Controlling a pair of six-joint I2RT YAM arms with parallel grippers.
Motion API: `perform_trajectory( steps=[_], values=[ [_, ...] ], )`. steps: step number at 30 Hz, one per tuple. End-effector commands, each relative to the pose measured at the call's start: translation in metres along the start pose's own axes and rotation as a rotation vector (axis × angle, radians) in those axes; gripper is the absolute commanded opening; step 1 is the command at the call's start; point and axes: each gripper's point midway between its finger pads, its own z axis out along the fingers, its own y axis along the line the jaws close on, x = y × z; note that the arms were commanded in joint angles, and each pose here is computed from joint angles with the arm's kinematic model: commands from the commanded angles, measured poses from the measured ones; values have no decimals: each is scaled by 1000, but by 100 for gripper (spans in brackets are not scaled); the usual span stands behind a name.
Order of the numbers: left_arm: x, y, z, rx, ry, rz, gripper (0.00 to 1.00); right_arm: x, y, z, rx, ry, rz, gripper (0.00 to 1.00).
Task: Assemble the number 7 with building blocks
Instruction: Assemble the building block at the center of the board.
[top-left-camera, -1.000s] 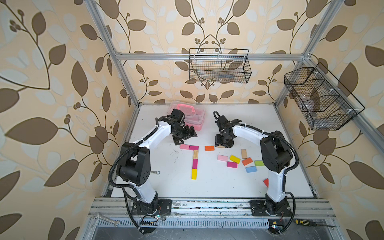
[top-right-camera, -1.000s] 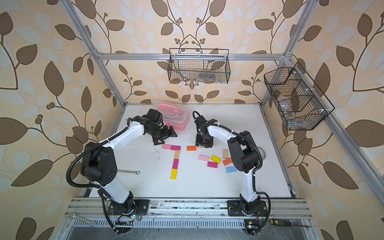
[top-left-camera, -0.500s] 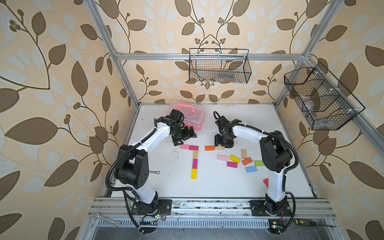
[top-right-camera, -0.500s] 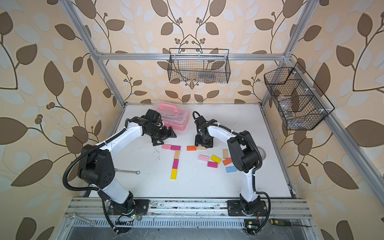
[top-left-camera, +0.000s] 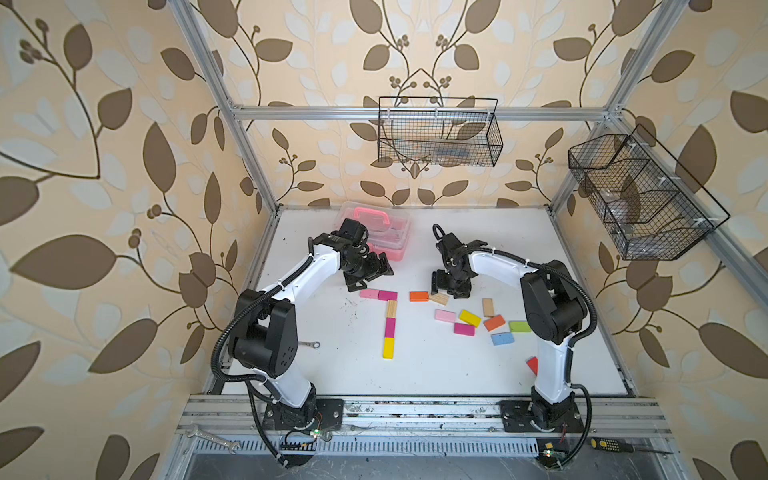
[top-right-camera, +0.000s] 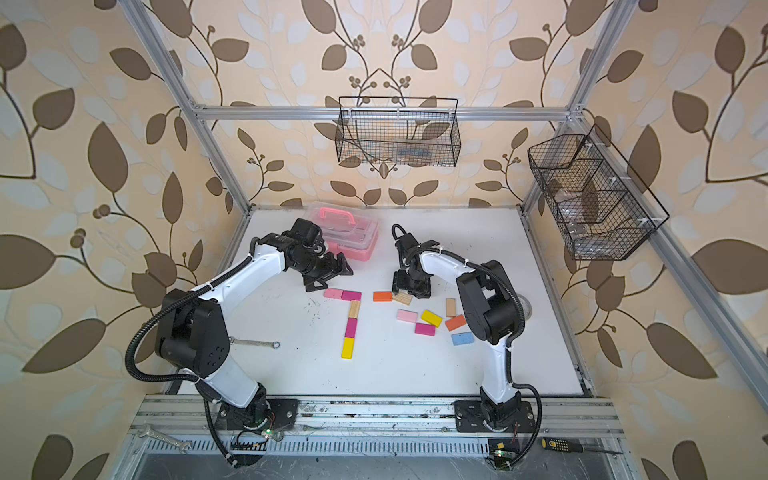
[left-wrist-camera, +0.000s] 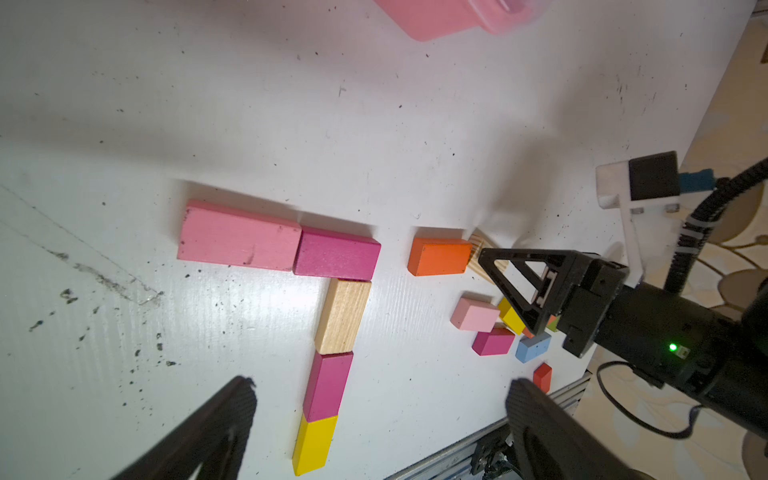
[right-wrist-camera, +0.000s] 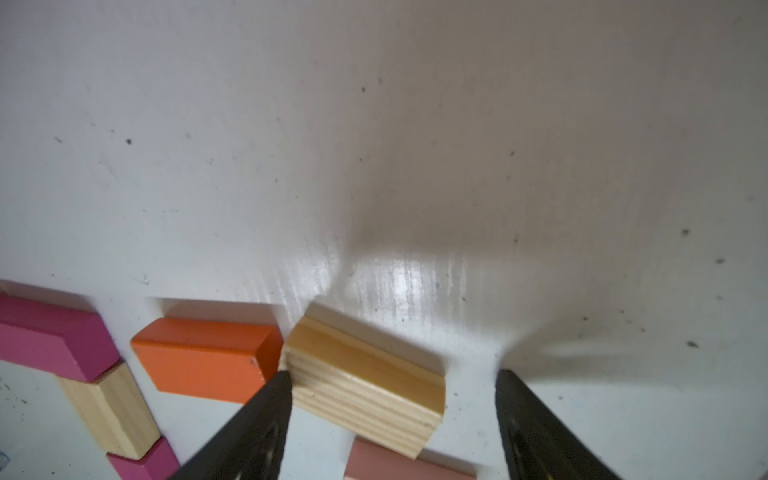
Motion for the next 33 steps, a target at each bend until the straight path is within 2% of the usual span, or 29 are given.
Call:
perform_trajectory(
  steps=[1, 6, 7, 13, 33],
  values=[
    [-2, -1, -9, -3, -25, -2, 97, 7, -2, -6, -46, 17, 46, 81],
    [-2, -1, -9, -3, -26, -4, 97, 13, -7, -12, -177, 63, 182, 99],
    [-3, -2, -9, -2, -27, -3, 97, 15, -8, -12, -198, 71, 209, 100],
    [-3, -1, -8, -1, -26, -5, 97, 27, 3, -15, -296, 122, 283, 100],
    [2, 3, -9, -5, -31, -14, 97, 15, 11, 3, -302, 118, 327, 100]
  ],
)
